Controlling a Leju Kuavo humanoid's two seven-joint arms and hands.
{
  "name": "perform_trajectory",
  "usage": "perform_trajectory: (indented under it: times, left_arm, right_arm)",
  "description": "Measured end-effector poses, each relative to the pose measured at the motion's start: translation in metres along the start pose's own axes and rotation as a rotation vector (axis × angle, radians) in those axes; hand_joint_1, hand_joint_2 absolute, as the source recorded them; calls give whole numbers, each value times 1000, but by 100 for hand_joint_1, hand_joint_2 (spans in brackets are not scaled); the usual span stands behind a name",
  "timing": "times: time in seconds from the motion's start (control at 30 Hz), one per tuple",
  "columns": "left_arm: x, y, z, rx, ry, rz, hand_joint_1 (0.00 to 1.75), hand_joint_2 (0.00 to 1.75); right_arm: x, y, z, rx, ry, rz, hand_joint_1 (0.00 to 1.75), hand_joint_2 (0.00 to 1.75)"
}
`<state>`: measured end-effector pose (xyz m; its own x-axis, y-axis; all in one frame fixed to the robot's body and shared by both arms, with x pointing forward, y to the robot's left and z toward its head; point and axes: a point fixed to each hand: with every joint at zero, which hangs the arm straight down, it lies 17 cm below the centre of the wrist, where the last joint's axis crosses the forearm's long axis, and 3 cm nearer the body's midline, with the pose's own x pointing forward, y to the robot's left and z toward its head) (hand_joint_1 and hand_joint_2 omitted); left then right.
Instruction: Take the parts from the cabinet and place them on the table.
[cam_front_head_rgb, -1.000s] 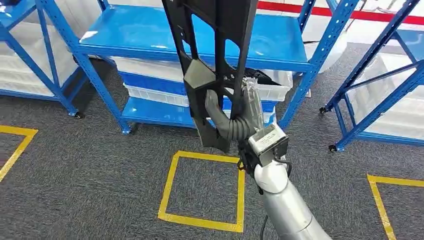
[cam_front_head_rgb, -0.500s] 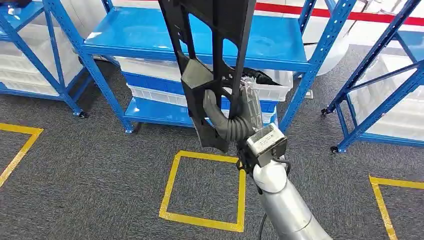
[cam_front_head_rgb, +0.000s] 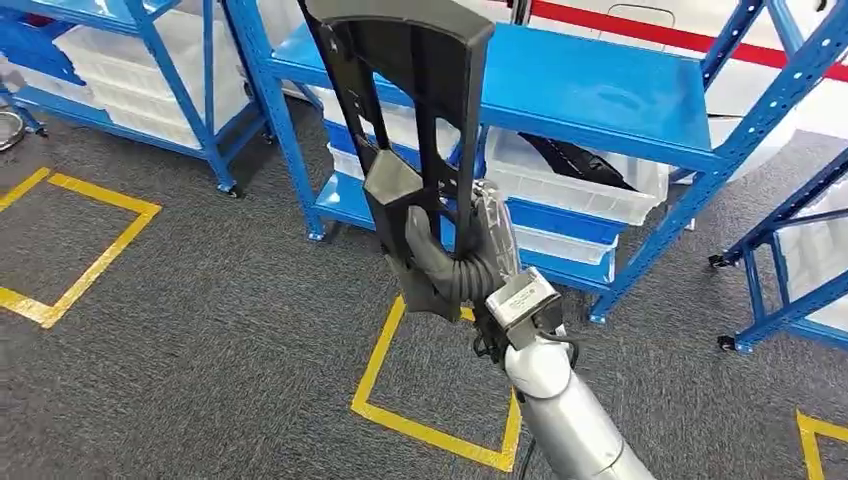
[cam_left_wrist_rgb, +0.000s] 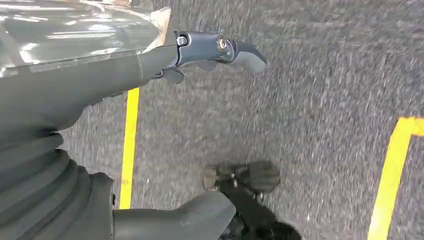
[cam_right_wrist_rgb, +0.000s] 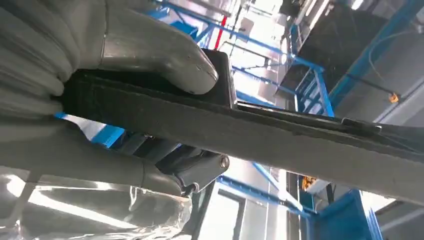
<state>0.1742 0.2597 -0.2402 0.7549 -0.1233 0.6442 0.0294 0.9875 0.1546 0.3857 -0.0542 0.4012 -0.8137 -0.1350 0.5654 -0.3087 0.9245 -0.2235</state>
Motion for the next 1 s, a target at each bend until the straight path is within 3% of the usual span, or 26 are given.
perform_trajectory:
  times: [0.53, 1.0]
  left_arm:
    - [-7, 1, 2, -4, 20, -1, 0, 175]
    - [-18, 23, -1, 69, 96, 86, 0, 175]
  right_arm:
    - [2, 2, 31, -16, -21, -5, 175, 175]
    - [8, 37, 90, -2, 7, 10, 175, 175]
